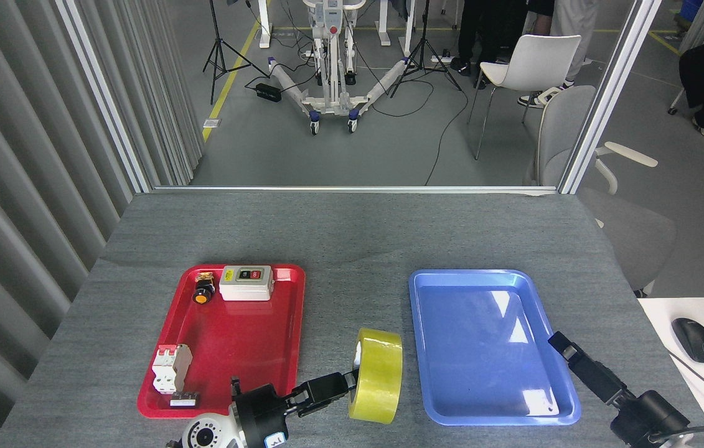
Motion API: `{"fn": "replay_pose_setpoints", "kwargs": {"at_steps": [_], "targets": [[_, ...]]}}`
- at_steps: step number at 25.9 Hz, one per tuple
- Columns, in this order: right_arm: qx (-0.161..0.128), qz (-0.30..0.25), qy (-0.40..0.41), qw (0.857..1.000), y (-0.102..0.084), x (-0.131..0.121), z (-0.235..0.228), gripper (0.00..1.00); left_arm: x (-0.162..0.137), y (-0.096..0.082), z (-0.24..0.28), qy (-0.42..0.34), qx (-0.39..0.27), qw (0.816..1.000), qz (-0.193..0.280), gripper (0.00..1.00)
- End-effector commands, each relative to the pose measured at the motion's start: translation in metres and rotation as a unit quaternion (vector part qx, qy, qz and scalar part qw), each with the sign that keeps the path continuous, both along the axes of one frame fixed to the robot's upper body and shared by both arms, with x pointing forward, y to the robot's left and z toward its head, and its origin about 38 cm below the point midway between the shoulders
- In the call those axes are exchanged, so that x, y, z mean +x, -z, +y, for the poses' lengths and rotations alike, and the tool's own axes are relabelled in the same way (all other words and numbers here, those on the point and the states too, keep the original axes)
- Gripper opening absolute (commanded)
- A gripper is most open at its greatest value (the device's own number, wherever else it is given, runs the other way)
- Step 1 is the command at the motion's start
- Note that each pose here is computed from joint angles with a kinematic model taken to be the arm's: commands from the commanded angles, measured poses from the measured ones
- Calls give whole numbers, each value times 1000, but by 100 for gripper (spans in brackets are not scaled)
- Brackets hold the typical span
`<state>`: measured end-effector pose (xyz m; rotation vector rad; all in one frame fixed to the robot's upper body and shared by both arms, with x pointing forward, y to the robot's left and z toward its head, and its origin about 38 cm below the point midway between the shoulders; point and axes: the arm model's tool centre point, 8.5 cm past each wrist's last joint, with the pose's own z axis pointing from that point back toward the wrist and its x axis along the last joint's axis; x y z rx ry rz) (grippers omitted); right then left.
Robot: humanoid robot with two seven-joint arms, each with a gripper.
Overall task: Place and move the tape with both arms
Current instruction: 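Lift the tape and carry it with the left gripper toward the blue tray, then reach the right gripper toward the tape held by the left gripper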
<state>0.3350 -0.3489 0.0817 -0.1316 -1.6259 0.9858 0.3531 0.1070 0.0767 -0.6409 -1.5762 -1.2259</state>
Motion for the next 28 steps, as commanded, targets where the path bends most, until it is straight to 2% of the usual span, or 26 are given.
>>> {"fn": "replay_pose_setpoints", "kwargs": {"at_steps": [1, 4, 7, 12, 14, 17, 23, 28], "targets": [[20, -23, -92, 995, 0, -13, 20, 100, -1, -1, -19, 8, 7, 1000, -3, 14], [20, -57, -172, 983, 2, -29, 39, 100, -1, -1, -20, 8, 11, 1000, -4, 14], [8, -28, -206, 978, 14, -39, 48, 100, -2, 0, -20, 8, 12, 1000, -3, 15], [13, -1, -236, 972, 30, -52, 65, 100, -2, -1, -19, 8, 12, 1000, -5, 15], [14, 1, -239, 971, 30, -53, 67, 100, -3, -1, -17, 9, 14, 1000, -8, 15], [3, 1, -245, 969, 29, -52, 66, 100, -4, -2, -16, 10, 15, 1000, -10, 15], [-59, -36, -290, 954, 14, -31, 84, 100, 0, -5, -14, 5, 14, 1000, -14, 15], [-64, -69, -322, 942, -6, -14, 106, 100, -1, -5, -14, 5, 14, 1000, -14, 15]]}}
